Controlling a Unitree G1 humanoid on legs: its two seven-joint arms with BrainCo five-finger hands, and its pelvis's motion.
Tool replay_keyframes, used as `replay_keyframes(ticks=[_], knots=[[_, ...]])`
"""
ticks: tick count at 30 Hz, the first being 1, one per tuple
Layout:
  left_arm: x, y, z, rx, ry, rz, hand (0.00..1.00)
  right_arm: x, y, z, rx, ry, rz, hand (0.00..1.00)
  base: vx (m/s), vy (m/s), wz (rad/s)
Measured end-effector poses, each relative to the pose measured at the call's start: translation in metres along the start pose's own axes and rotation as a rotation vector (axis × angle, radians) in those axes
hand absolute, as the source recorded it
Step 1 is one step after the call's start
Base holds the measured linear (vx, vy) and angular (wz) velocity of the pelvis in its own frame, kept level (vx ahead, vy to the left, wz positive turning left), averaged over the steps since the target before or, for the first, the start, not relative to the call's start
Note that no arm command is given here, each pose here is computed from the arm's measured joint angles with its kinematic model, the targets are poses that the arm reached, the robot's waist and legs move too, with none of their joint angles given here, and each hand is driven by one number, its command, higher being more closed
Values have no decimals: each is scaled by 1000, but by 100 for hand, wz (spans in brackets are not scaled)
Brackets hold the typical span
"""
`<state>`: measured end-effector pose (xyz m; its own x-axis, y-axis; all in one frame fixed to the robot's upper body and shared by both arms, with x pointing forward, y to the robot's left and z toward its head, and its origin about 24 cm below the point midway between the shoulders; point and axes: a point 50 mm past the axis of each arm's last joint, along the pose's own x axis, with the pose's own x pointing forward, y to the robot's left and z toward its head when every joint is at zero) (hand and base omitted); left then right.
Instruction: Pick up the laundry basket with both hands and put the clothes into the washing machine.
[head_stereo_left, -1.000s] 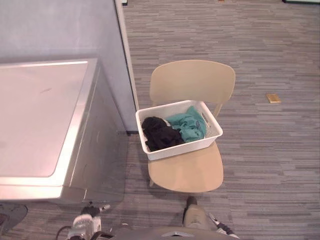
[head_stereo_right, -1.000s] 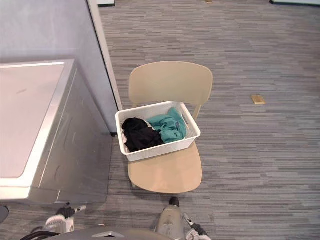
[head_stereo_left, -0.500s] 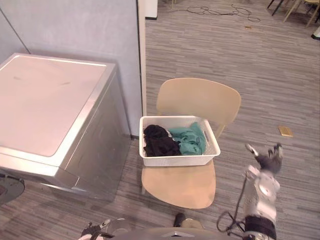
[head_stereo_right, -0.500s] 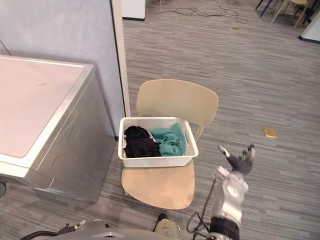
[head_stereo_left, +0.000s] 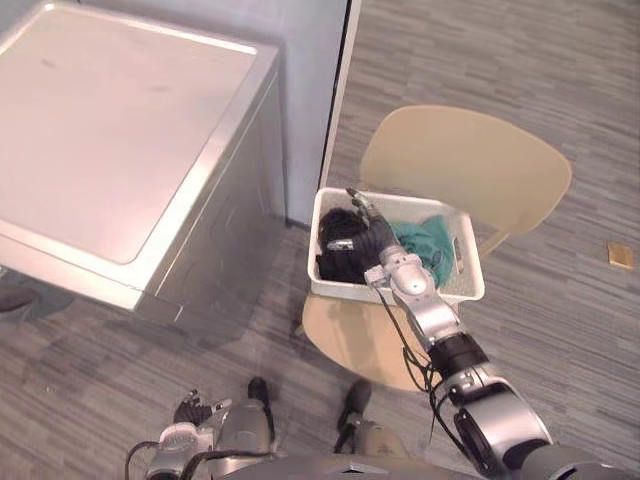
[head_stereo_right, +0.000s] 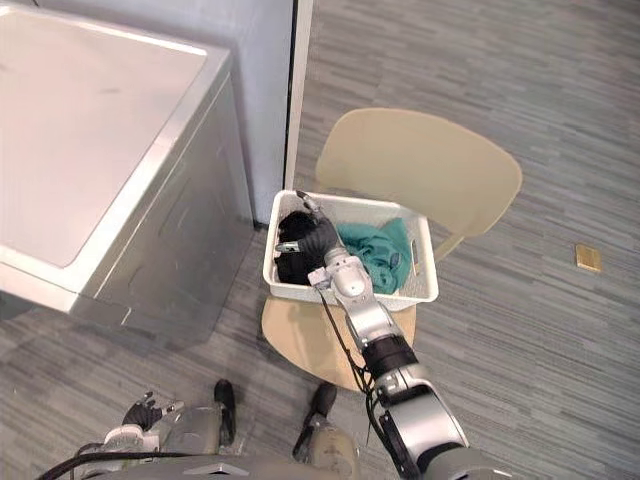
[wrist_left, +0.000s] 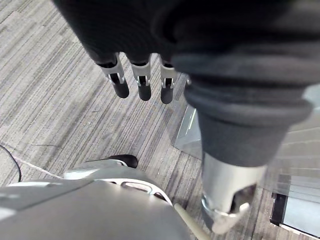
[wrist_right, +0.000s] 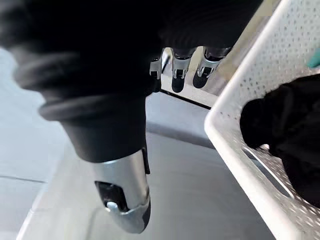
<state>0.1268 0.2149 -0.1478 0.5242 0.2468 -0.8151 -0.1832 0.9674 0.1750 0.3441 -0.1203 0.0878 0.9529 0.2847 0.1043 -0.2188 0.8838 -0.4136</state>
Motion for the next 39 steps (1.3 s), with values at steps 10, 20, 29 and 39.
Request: replay_keyframes(ticks=[10, 20, 29, 39], knots=[[7, 2, 39, -32, -127, 3, 0, 49, -48, 25, -178, 77, -76, 0, -125, 24, 8], [6, -4, 46, -187, -150, 9, 0, 61, -63, 50, -361, 31, -135, 0, -27, 5, 9], [5, -12, 77, -238, -262, -17, 0, 58, -76, 43, -349, 74, -212, 0, -11, -10, 8], [4, -15, 86, -250, -298, -16, 0, 54, -97, 49, -214, 69, -349, 0, 17, 11, -3]])
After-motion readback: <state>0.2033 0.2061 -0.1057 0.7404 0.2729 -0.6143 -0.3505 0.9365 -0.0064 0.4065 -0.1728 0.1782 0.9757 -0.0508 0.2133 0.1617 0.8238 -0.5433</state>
